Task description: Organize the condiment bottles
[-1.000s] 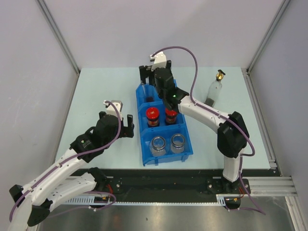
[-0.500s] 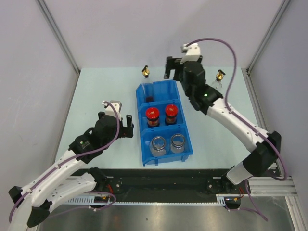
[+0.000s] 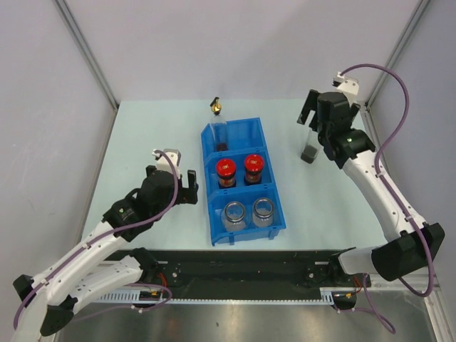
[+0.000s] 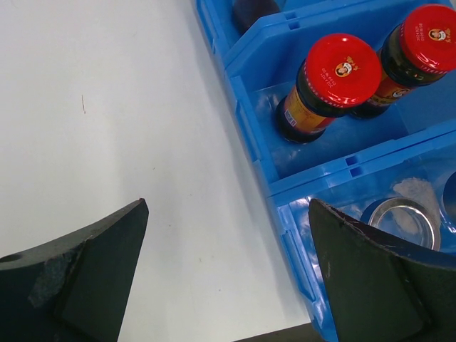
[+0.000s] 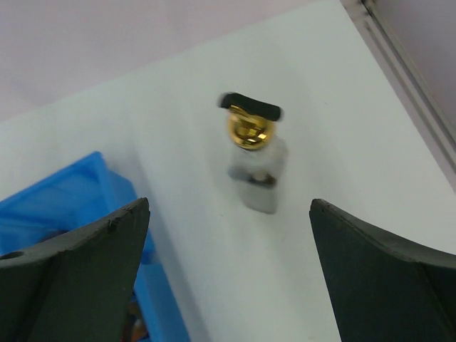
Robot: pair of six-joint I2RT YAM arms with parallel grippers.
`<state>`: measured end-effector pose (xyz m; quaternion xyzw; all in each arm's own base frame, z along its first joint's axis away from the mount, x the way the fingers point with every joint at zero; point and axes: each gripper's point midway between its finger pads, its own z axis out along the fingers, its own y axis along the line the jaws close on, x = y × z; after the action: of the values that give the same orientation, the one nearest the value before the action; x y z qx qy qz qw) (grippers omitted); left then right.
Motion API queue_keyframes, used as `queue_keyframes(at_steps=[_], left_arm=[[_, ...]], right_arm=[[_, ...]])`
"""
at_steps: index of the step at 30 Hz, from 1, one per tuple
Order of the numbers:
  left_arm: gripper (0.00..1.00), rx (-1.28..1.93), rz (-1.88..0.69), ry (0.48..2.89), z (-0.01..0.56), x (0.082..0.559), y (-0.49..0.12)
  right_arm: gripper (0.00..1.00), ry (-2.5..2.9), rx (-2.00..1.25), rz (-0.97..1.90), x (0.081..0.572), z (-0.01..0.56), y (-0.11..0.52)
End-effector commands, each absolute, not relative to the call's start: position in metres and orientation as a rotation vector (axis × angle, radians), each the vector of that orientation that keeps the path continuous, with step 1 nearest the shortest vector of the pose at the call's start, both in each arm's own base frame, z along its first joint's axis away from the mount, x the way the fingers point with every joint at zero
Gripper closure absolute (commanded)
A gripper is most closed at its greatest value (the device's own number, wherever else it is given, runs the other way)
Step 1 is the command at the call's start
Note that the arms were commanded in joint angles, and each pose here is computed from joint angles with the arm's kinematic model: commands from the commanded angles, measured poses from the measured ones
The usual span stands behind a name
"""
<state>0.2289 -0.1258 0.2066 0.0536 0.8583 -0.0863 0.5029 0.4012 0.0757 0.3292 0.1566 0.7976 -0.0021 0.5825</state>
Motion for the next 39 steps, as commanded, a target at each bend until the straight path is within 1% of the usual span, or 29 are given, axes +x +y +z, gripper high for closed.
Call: queue_keyframes(at_steps=[1,6,12,15,19,20,22,28,36,38,39], left_arm=[[0.00,0.101,-0.236,2.058,0.209,0.234,-0.130],[0.00,0.108,-0.237,2.062,0.209,0.235,-0.132],[0.00,0.106,-0.226,2.066,0.207,0.235,-0.131],[0.00,0.106,-0.220,2.066,0.207,0.235,-0.130],[0.00,0.107,-0.213,2.072,0.205,0.235,-0.130],[0.00,0.104,-0.217,2.068,0.206,0.236,-0.130],[0.00,0.103,-0.222,2.073,0.205,0.236,-0.132],[0.00,0.101,-0.216,2.076,0.204,0.237,-0.131],[0.00,0.101,-0.208,2.079,0.203,0.237,-0.130],[0.00,0.100,-0.209,2.078,0.203,0.237,-0.130],[0.00,0.098,-0.209,2.077,0.204,0.237,-0.130]], right_arm=[[0.00,1.903,0.475,-0.043,0.386,0.316,0.044],[0.00,1.917,0.504,-0.094,0.394,0.305,0.025],[0.00,1.911,0.473,-0.117,0.421,0.293,0.026],[0.02,1.914,0.473,-0.122,0.434,0.283,0.026],[0.10,1.905,0.475,-0.125,0.450,0.274,0.027],[0.18,1.909,0.476,-0.137,0.454,0.269,0.026],[0.25,1.900,0.463,-0.139,0.461,0.267,0.028],[0.31,1.887,0.450,-0.131,0.474,0.260,0.032],[0.33,1.876,0.447,-0.159,0.481,0.255,0.029],[0.37,1.875,0.449,-0.162,0.483,0.254,0.029],[0.41,1.880,0.447,-0.163,0.483,0.252,0.029]])
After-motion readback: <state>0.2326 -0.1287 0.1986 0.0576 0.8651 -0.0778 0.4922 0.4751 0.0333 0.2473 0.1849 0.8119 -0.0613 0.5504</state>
